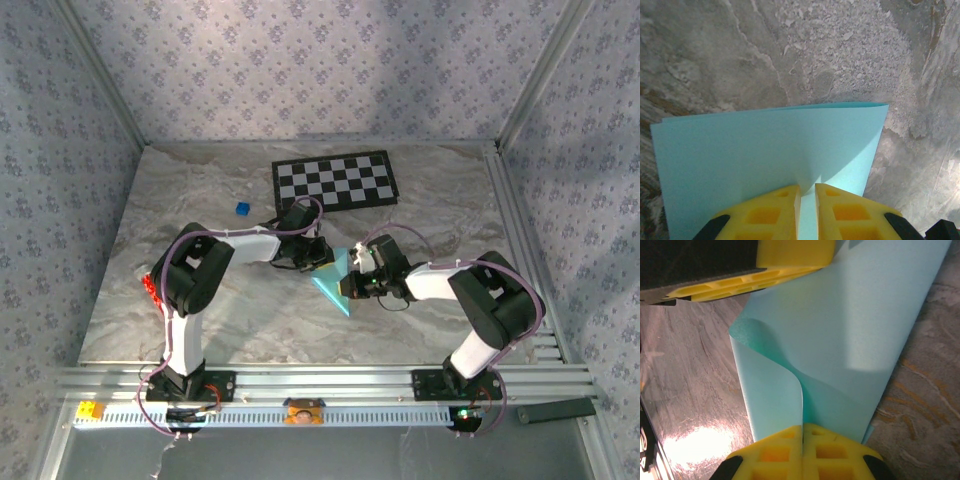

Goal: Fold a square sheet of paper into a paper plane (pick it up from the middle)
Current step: Third fold the triangle at the center of the table.

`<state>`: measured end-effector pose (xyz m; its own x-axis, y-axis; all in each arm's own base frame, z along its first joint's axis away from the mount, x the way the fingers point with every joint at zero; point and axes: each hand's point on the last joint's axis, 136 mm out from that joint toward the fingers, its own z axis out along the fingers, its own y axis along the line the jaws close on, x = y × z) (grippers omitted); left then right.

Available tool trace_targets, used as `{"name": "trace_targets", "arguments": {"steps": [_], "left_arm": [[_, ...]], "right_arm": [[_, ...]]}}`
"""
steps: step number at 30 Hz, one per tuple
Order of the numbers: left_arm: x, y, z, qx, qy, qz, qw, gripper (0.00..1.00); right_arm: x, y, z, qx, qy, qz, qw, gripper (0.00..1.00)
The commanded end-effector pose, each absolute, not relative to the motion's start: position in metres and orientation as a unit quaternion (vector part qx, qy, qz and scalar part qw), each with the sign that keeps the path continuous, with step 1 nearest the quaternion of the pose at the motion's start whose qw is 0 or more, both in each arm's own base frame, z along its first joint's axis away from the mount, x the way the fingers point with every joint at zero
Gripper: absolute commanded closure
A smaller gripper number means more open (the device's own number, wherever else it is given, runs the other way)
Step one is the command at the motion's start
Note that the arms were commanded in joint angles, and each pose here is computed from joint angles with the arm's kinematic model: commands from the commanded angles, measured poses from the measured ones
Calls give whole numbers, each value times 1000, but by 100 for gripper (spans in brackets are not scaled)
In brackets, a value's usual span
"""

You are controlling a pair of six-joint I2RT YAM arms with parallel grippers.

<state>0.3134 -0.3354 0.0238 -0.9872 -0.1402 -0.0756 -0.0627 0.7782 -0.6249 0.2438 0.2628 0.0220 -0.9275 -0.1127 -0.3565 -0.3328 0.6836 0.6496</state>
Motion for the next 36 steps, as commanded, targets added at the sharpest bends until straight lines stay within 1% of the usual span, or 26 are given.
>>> {"name": "trace_targets", "arguments": {"steps": [1, 9, 15, 20, 22, 25, 30, 32, 36], "left_arm": [[306, -327, 6, -58, 950, -303, 38, 84], [321, -335, 35, -38, 945, -316, 70, 82], [332, -337, 65, -30, 939, -325, 108, 74], [330, -327, 91, -35, 929, -337, 148, 72], [324, -323, 98, -45, 921, -353, 158, 74], [312, -325, 112, -62, 896, -409, 160, 80], [284, -330, 107, -98, 863, -474, 143, 99], [272, -336, 101, -102, 858, -485, 134, 100], [252, -344, 78, -107, 866, -473, 118, 100]], "right_arm": [[243, 257, 10, -122, 916, 356, 138, 97], [242, 255, 8, -123, 918, 353, 136, 97], [241, 255, 7, -122, 918, 352, 134, 97], [241, 255, 7, -123, 918, 353, 134, 97], [241, 256, 8, -122, 918, 354, 134, 97], [242, 255, 7, -120, 918, 352, 136, 97], [242, 253, 6, -119, 919, 350, 135, 98], [242, 253, 7, -118, 919, 351, 136, 98], [242, 253, 7, -117, 920, 350, 136, 98]]}}
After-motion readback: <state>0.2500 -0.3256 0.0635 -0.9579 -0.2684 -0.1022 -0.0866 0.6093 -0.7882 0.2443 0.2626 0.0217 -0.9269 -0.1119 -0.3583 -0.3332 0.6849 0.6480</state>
